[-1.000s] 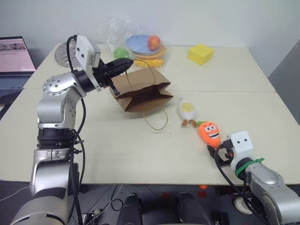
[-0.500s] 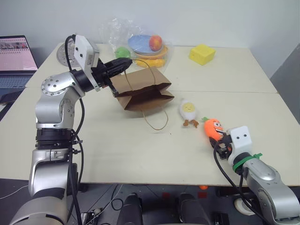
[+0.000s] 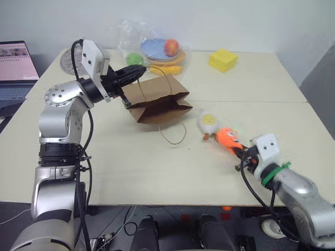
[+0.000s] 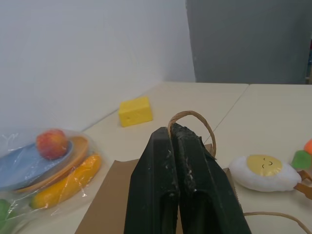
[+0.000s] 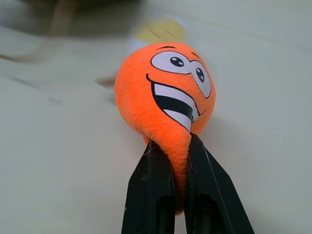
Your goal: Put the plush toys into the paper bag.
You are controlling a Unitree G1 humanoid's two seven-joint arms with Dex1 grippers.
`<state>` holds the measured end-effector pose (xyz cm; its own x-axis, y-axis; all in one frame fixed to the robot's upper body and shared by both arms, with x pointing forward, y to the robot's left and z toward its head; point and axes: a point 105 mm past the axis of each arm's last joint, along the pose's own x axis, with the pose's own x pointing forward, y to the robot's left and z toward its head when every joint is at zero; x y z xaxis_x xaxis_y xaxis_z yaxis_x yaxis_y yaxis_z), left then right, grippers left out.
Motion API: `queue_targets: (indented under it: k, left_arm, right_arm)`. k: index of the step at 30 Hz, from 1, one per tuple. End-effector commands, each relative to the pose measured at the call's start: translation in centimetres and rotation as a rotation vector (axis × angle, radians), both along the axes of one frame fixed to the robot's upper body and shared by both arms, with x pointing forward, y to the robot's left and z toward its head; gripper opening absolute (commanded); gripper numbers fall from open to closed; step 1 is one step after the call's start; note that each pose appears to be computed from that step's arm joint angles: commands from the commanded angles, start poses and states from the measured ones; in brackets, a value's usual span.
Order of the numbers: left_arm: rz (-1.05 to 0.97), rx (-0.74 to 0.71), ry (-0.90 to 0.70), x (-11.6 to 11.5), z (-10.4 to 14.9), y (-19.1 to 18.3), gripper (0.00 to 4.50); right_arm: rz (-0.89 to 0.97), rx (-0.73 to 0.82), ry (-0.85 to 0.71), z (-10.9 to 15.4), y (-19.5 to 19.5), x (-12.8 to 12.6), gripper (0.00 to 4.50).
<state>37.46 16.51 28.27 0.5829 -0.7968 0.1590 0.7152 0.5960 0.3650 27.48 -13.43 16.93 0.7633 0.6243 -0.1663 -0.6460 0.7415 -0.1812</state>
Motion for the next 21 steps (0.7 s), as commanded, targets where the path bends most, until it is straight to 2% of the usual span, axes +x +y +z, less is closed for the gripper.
queue_targets:
  k: [1, 4, 10, 13, 21]
  left_arm:
    - [-0.007, -0.003, -0.068, -0.3, 1.8, 0.0, 0.0]
    - [-0.029, -0.005, -0.073, -0.3, 2.0, -0.6, 0.0]
    - [-0.069, -0.012, -0.084, -0.8, 2.8, -1.5, 0.0]
    - [-0.088, -0.012, -0.086, -1.1, 3.1, -1.9, 0.0]
    - [-0.097, -0.023, -0.079, -1.4, 3.3, -2.3, 0.0]
  right_arm:
    - [0.206, 0.023, -0.049, 2.9, 3.6, -0.5, 0.01]
    - [0.232, 0.077, -0.052, 4.0, 5.9, 0.9, 0.01]
    - [0.162, 0.072, -0.026, 3.9, 9.3, 4.8, 0.01]
    - [0.125, 0.128, -0.012, 4.4, 10.4, 6.6, 0.01]
    - [0.126, 0.056, -0.013, 3.8, 12.4, 8.4, 0.01]
